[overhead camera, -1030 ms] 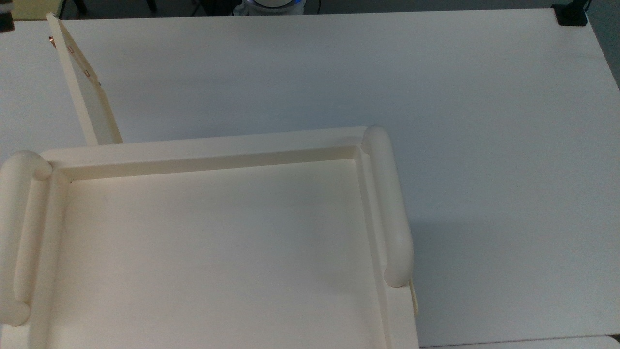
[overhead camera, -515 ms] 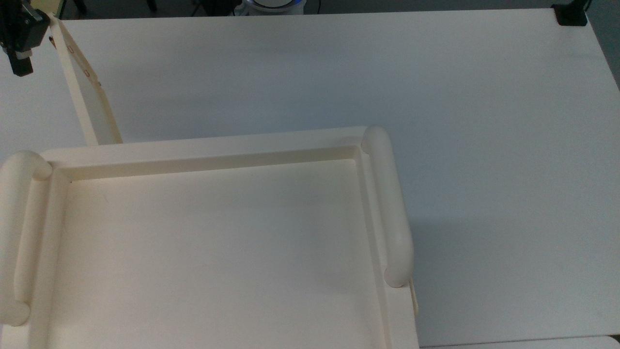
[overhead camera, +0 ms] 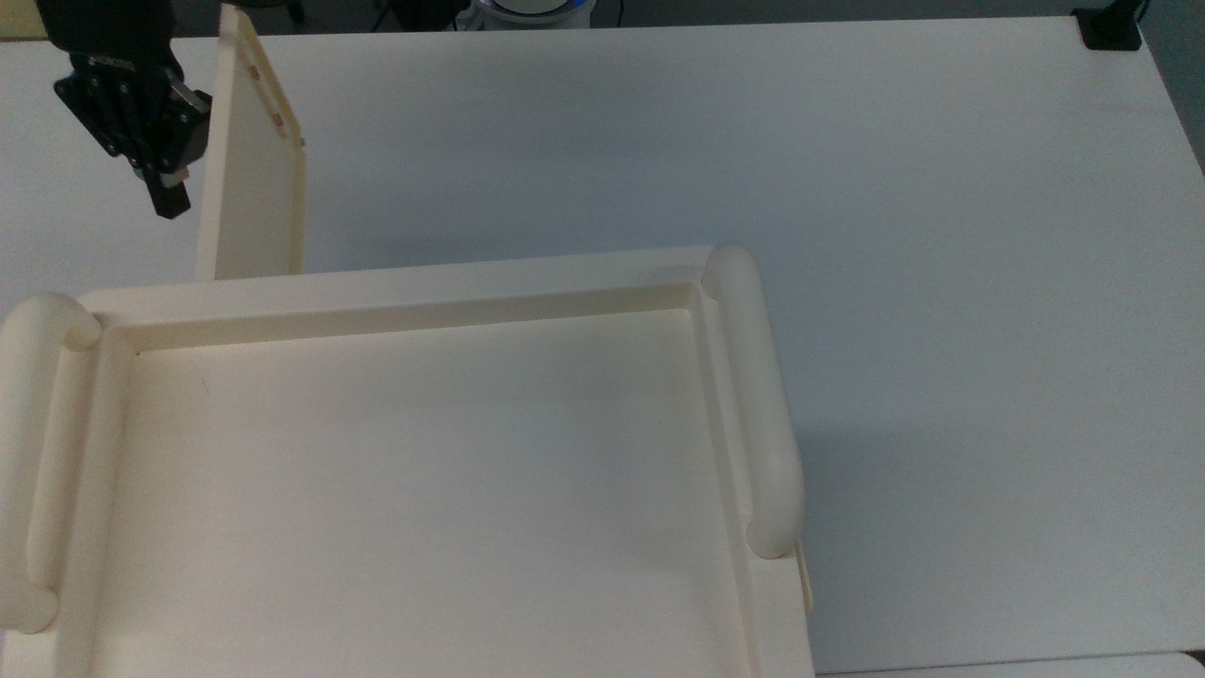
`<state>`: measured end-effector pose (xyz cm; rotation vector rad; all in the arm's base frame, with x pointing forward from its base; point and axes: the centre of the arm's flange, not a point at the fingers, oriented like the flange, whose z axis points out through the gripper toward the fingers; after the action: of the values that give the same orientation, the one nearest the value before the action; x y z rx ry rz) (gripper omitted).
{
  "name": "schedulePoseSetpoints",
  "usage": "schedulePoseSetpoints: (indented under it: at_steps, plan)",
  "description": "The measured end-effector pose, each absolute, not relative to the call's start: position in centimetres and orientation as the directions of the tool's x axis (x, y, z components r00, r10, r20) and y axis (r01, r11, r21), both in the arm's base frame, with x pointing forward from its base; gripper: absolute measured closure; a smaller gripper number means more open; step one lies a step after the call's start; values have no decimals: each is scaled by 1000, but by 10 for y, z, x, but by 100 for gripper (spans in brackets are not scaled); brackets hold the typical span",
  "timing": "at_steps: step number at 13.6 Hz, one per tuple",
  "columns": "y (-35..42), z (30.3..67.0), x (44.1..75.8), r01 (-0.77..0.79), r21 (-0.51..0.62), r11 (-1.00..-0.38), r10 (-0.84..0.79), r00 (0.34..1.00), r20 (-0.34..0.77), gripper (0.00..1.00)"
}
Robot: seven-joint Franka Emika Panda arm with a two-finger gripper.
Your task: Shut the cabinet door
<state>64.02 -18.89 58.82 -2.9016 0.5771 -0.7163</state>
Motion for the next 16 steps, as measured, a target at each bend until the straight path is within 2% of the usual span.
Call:
schedulePoseSetpoints:
  at_steps: [4,7,11,13,16]
  plan:
    - [-135,577,662,-316,-247,-916,-395,822,411,99]
    - [-101,576,685,-334,-322,-886,-457,752,475,99]
    - [-60,572,712,-328,-416,-848,-525,628,574,99]
    - [-50,569,718,-318,-432,-844,-532,603,594,99]
    - [-49,569,719,-316,-433,-844,-532,600,598,99]
